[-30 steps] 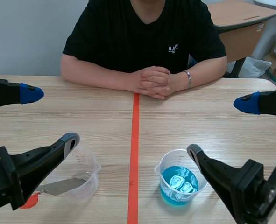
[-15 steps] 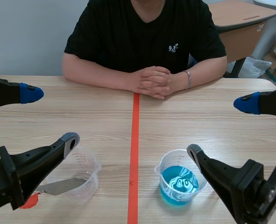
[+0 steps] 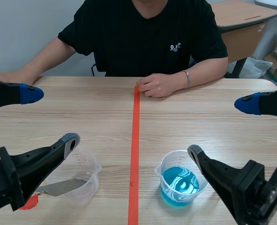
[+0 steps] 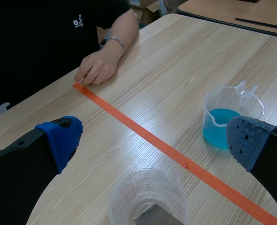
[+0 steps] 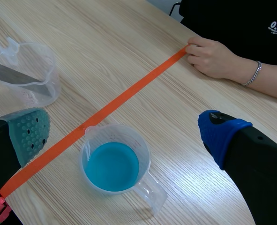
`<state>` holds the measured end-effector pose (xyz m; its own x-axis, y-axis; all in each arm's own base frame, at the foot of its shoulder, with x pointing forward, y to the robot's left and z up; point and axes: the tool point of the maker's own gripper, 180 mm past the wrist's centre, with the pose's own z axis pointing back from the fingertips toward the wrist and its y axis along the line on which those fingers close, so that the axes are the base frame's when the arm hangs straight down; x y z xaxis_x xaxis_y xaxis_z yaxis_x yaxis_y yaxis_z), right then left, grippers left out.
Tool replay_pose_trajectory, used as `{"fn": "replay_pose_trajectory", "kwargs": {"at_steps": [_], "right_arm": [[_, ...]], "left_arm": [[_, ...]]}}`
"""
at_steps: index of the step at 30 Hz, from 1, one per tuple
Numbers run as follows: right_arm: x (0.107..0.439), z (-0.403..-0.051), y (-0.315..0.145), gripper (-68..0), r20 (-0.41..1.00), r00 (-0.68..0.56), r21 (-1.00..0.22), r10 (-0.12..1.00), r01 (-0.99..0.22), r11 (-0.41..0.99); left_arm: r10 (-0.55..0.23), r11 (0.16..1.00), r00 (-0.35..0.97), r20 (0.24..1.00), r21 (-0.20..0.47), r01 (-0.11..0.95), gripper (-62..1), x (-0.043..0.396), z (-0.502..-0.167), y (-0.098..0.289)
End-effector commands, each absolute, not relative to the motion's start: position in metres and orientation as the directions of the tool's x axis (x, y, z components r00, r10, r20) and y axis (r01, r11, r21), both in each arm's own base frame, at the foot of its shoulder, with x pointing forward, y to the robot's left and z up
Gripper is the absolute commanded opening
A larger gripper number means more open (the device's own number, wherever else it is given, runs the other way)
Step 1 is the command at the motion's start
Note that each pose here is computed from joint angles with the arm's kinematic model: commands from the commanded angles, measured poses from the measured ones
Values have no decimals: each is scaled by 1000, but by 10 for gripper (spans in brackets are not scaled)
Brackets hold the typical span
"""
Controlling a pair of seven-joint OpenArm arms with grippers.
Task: Do the redox reaction experiment.
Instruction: 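Return to the home posture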
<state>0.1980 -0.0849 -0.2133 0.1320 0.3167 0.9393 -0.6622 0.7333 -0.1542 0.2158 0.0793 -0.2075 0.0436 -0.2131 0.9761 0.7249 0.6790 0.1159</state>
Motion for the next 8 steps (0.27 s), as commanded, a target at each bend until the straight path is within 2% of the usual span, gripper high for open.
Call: {"fn": "replay_pose_trajectory", "kwargs": {"at_steps": [1, 8], "right_arm": [[201, -202, -82, 4, 950, 93, -165, 298, -662, 731], [201, -202, -82, 4, 950, 91, -165, 297, -662, 731]], "left_arm": [[-199, 677, 28, 980, 117, 727, 14, 216, -202, 78], [-199, 677, 28, 980, 117, 727, 14, 216, -202, 78]]}}
